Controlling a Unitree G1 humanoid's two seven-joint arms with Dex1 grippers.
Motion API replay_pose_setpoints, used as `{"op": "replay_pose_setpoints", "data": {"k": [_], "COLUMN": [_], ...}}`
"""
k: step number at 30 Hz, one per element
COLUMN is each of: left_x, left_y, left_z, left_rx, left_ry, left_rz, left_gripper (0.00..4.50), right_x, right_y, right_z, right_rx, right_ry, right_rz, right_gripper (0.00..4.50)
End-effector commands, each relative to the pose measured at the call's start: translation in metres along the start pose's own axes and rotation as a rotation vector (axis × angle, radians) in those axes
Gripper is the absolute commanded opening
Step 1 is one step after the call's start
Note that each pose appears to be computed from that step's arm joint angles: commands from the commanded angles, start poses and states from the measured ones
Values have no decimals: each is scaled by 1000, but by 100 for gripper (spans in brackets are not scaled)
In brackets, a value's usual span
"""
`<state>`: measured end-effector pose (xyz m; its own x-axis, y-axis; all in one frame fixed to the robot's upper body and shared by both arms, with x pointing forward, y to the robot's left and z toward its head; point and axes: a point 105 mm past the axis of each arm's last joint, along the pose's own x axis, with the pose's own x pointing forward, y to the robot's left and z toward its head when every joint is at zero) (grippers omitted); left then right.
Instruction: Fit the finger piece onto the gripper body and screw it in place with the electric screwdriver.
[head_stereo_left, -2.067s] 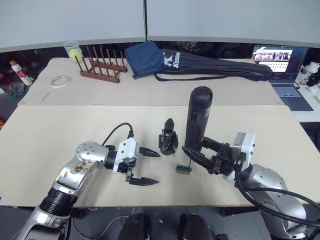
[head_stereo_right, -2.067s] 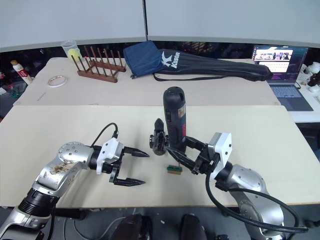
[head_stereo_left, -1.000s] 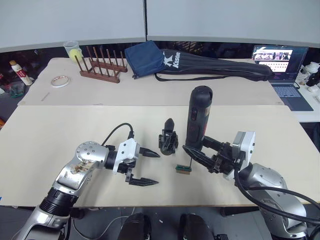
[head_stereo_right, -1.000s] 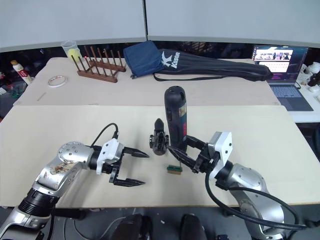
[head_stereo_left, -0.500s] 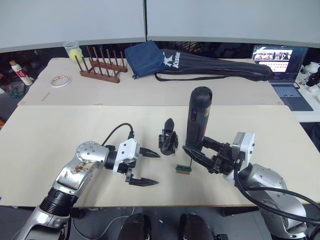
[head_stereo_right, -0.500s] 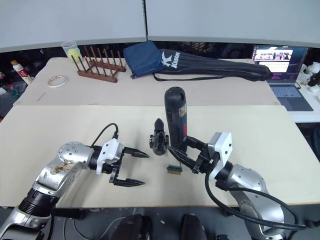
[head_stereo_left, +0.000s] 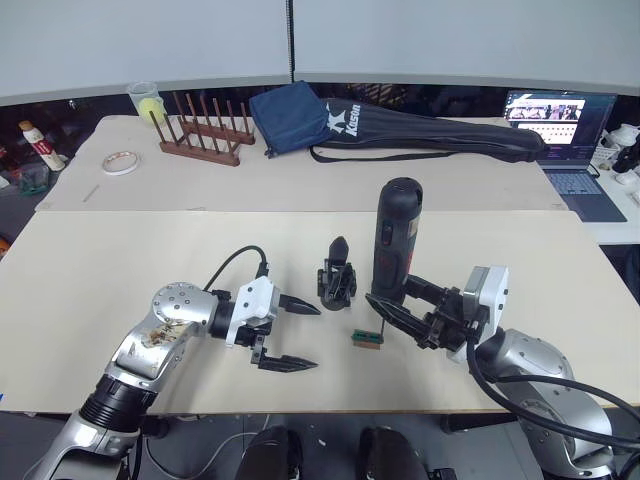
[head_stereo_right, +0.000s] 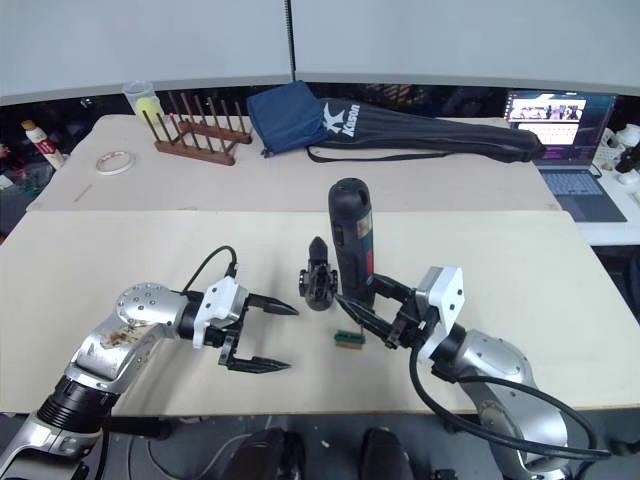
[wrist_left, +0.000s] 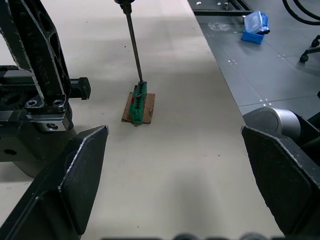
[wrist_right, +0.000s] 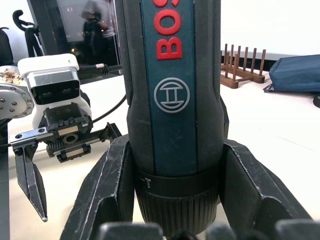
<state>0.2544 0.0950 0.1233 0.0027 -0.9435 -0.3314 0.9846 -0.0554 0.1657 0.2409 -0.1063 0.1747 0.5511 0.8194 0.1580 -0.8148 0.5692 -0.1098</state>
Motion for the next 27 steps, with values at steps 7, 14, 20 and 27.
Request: {"op": "replay_pose_setpoints", "data": {"k": [7, 14, 20, 27], "left_x": [-4, -16, -25, -31], "left_y": [5, 22, 27, 30], "left_z": [6, 5, 6, 9], "left_rx": [22, -14, -17, -14], "left_ry": [-17, -23, -26, -33], "left_rz": [19, 112, 153, 188], "left_gripper": [450, 450, 450, 450], "right_x": [3, 7, 19, 33], "right_y": [0, 0, -10, -23], "right_z": [40, 72, 106, 132], "right_rx": [-99, -123, -118, -108], "right_ry": [-115, -157, -172, -166], "right_rz": [11, 35, 83, 160], "right_gripper": [195, 195, 195, 195]}}
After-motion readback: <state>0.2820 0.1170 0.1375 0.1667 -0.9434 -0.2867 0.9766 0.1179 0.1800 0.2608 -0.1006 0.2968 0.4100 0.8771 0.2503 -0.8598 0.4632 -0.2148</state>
